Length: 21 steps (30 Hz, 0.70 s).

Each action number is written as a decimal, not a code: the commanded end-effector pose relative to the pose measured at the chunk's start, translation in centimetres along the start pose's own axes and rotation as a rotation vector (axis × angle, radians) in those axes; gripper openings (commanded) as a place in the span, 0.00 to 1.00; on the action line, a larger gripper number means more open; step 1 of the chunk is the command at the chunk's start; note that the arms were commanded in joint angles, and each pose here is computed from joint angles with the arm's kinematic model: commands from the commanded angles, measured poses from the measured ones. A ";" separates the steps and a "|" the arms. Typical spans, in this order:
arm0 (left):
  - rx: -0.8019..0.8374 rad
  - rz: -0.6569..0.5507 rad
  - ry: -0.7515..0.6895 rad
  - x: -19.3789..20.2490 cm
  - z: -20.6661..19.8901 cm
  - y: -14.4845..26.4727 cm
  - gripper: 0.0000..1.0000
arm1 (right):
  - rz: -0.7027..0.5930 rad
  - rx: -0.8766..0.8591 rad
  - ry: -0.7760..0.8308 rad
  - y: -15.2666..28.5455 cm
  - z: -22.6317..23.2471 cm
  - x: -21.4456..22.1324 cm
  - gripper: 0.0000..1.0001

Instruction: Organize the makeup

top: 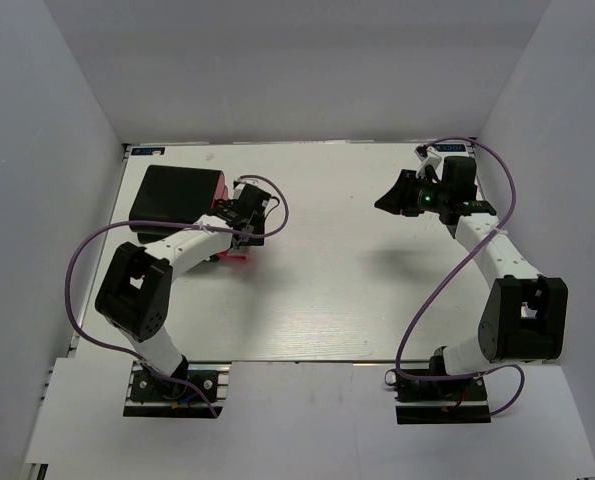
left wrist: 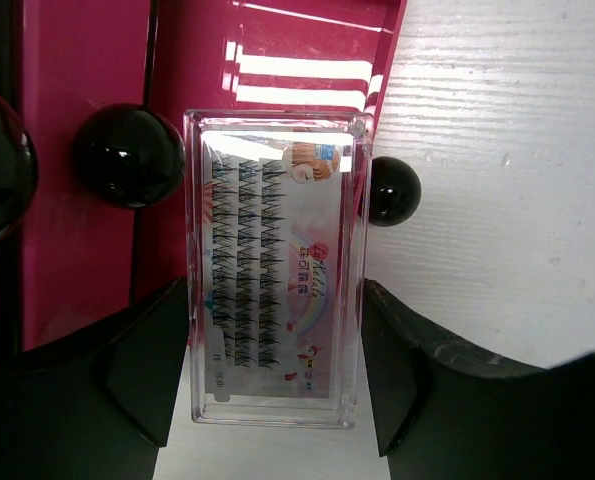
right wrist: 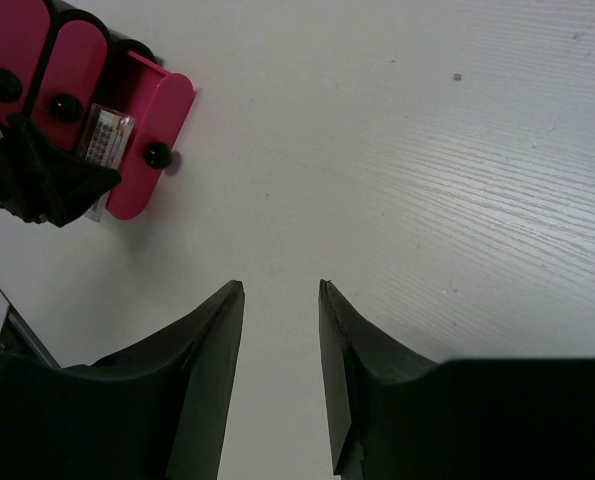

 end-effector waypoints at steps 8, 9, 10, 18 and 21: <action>-0.036 -0.059 0.057 -2.7 1.0 0.6 0.72 | -0.005 -0.034 0.019 -0.2 0.5 -0.1 0.42; -0.037 -0.061 0.061 -2.8 1.0 0.7 0.73 | -0.007 -0.032 0.018 -0.1 0.4 -0.2 0.42; -0.037 -0.059 0.060 -2.8 1.0 0.6 0.75 | -0.008 -0.032 0.017 -0.1 0.3 -0.2 0.42; -0.040 -0.053 0.064 -3.0 1.2 0.4 0.84 | -0.007 -0.032 0.020 -0.1 0.4 -0.2 0.42; -0.041 -0.051 0.071 -3.1 1.5 0.4 0.85 | -0.010 -0.030 0.020 -0.1 0.3 -0.3 0.43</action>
Point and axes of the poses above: each gripper's point midway between its finger pads, its own y axis back along the fingers, its own z axis along the line the jaws close on, x = y × z, the point moved 3 cm from there along y, back along the fingers, and after that the axes turned 13 degrees about -y, right-handed, at the moved point
